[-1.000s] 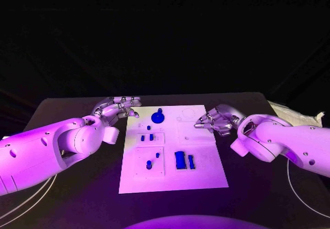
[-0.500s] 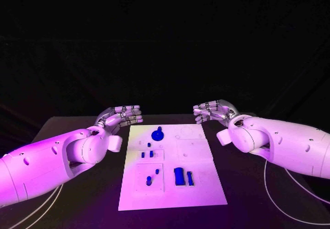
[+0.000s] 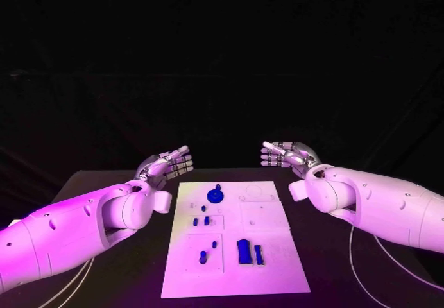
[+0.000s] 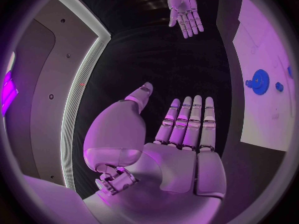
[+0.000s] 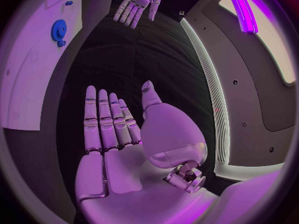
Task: Assemble the parts on the task board
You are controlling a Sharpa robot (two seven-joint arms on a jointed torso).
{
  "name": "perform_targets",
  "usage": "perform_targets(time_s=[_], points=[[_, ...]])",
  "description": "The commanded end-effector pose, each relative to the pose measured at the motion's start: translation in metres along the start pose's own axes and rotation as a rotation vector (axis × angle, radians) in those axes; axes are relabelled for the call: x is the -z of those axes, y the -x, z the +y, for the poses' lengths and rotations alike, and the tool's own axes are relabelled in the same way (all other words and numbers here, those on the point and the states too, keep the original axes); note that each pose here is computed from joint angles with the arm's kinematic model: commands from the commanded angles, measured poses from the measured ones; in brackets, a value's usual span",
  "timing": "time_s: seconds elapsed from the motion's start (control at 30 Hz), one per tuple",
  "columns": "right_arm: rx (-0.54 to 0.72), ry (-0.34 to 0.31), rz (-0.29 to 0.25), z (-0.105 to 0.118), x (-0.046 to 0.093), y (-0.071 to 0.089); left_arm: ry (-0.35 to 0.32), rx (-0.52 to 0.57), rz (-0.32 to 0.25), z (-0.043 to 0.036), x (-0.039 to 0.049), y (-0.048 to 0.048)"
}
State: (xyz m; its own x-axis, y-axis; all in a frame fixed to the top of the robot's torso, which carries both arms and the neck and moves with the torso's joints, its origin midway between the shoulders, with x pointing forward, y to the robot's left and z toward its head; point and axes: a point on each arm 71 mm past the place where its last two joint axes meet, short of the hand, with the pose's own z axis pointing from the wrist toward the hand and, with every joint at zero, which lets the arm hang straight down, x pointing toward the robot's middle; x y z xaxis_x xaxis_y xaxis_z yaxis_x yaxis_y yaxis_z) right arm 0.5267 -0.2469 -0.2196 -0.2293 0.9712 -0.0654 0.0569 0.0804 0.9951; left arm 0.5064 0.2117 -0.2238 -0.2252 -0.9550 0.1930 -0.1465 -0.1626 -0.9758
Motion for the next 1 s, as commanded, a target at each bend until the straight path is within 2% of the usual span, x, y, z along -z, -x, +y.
perform_targets(time_s=[0.03,0.3,0.5,0.63,1.0], points=[[-0.013,0.027,-0.047,0.0,0.005,-0.01,-0.031,-0.034,-0.045,0.0,0.0041,-0.0041],[-0.063,0.059,-0.146,-0.004,0.03,-0.046,-0.085,-0.115,-0.154,0.0073,0.0237,-0.0186],[-0.08,0.066,-0.197,-0.004,0.046,-0.063,-0.117,-0.16,-0.209,0.0096,0.0351,-0.0264],[-0.083,0.067,-0.21,-0.004,0.05,-0.068,-0.125,-0.171,-0.222,0.01,0.038,-0.0283],[-0.083,0.067,-0.212,-0.004,0.051,-0.068,-0.126,-0.172,-0.223,0.01,0.0382,-0.0284]])
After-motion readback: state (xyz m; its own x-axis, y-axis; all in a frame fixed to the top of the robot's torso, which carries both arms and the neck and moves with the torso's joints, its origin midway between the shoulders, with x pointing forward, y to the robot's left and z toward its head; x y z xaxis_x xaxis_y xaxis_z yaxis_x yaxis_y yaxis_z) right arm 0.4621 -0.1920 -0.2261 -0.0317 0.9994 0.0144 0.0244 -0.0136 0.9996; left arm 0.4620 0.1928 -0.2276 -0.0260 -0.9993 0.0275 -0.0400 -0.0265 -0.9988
